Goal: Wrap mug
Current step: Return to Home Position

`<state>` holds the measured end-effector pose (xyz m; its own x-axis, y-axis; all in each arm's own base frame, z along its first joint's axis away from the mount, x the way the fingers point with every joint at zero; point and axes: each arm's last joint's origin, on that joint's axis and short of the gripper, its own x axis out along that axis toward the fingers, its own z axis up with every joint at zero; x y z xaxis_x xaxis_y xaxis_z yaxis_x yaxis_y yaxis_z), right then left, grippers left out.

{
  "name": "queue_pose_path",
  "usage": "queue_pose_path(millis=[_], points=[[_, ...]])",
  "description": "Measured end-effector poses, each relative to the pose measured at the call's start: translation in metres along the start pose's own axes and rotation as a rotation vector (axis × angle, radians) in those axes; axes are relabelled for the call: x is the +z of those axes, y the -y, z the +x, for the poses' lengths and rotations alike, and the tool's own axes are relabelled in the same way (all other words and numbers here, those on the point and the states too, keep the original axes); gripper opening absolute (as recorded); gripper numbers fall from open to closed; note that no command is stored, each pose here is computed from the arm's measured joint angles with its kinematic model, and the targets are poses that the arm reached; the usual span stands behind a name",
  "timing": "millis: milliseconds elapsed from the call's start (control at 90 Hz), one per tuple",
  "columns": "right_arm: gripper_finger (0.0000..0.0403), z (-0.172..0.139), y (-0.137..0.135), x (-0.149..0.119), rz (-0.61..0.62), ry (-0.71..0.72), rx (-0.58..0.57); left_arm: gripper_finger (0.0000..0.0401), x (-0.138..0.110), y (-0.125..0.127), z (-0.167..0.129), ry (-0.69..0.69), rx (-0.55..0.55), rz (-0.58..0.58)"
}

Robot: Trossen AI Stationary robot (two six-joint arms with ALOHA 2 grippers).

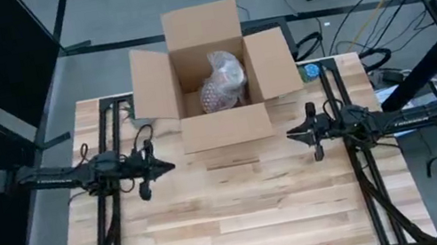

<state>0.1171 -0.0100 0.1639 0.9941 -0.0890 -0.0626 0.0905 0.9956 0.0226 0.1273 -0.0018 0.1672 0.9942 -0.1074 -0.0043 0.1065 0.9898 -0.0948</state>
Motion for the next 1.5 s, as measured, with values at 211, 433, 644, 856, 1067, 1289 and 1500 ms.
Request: queue_pose_path(millis=[211,433,644,856,1067,1289,1500], points=[[0.0038,0.000,0.000,0.000,-0.004,0.005,-0.004,0.0000,-0.002,0.000,-0.004,-0.028,0.006,-0.008],[0.0038,-0.004,0.008,0.002,0.008,0.022,-0.070,0.0000,-0.004,-0.002,-0.014,-0.047,0.036,-0.040],[0.0038,-0.008,0.015,-0.002,0.052,-0.015,-0.133,0.0000,-0.006,-0.004,-0.027,-0.033,0.139,-0.060],[0.0038,-0.013,0.015,0.001,0.045,0.027,-0.131,0.0000,0.000,-0.004,-0.031,0.040,0.186,0.001],[0.0038,-0.018,0.013,0.004,0.040,0.073,-0.115,0.0000,0.000,-0.004,-0.031,0.038,0.185,0.024],[0.0038,-0.022,0.012,0.007,0.021,0.123,-0.121,0.0000,0.000,-0.005,-0.030,0.031,0.186,0.024],[0.0038,-0.022,0.012,0.005,0.037,0.094,-0.121,0.0000,0.000,-0.005,-0.030,0.030,0.187,0.024]])
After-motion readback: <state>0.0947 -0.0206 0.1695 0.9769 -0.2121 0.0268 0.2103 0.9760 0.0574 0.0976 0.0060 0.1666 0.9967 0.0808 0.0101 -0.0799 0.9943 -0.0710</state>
